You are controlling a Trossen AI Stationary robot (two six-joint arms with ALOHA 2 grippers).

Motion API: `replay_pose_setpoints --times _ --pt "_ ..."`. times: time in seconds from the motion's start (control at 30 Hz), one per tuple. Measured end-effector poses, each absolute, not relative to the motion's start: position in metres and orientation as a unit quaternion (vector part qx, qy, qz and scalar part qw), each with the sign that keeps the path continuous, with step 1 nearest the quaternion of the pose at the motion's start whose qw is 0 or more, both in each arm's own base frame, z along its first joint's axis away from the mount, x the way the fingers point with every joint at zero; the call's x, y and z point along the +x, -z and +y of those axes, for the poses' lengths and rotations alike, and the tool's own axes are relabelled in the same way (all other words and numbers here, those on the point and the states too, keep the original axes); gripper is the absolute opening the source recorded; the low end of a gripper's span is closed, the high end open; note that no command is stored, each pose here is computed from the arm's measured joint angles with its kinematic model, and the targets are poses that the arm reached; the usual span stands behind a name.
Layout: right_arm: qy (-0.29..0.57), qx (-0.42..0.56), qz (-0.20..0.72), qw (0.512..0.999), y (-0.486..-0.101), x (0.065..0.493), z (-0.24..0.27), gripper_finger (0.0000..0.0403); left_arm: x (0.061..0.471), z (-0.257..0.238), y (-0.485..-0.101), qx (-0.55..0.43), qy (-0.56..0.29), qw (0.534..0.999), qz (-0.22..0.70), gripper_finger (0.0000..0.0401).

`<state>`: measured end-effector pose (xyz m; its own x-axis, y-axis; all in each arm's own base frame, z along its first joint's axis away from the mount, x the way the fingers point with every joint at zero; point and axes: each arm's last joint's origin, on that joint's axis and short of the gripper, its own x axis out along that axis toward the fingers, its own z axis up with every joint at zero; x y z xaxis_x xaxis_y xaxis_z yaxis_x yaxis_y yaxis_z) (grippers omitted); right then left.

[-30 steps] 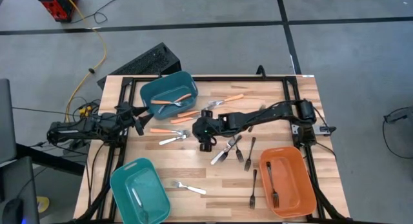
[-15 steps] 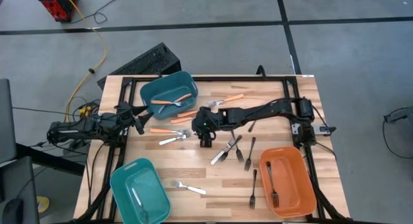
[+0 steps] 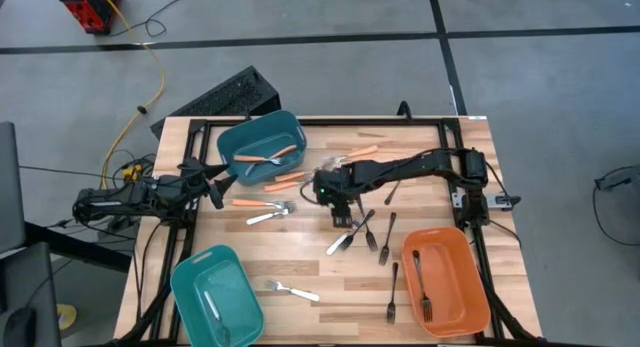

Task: Sort silverware by color (type)
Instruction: Put the black fork into the orange bin

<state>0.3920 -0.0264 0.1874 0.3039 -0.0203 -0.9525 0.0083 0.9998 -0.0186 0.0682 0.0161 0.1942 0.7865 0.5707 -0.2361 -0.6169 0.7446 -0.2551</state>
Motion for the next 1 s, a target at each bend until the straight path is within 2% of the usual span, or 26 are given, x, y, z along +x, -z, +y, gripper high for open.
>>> replay_pose_setpoints --times 0.2,0.47,0.6,0.83,1.0 --pt "0.102 0.08 0.652 0.747 -0.184 0.376 -0.015 0.0236 0.068 0.016 -0.194 -0.161 -0.319 0.931 0.071 0.0235" --pt "0.226 0.208 0.644 0.7 -0.184 0.369 -0.01 0.0235 0.068 0.016 -0.194 -0.16 -0.326 0.929 0.069 0.0235" --pt "0.254 0.191 0.661 0.68 -0.186 0.362 -0.008 0.0234 0.068 0.016 -0.194 -0.16 -0.326 0.929 0.069 0.0235" --pt "0.247 0.168 0.669 0.681 -0.192 0.353 -0.012 0.0234 0.068 0.016 -0.194 -0.16 -0.326 0.929 0.069 0.0235" --pt "0.268 0.194 0.65 0.684 -0.192 0.331 -0.018 0.0234 0.068 0.016 -0.194 -0.16 -0.326 0.929 0.07 0.0235"
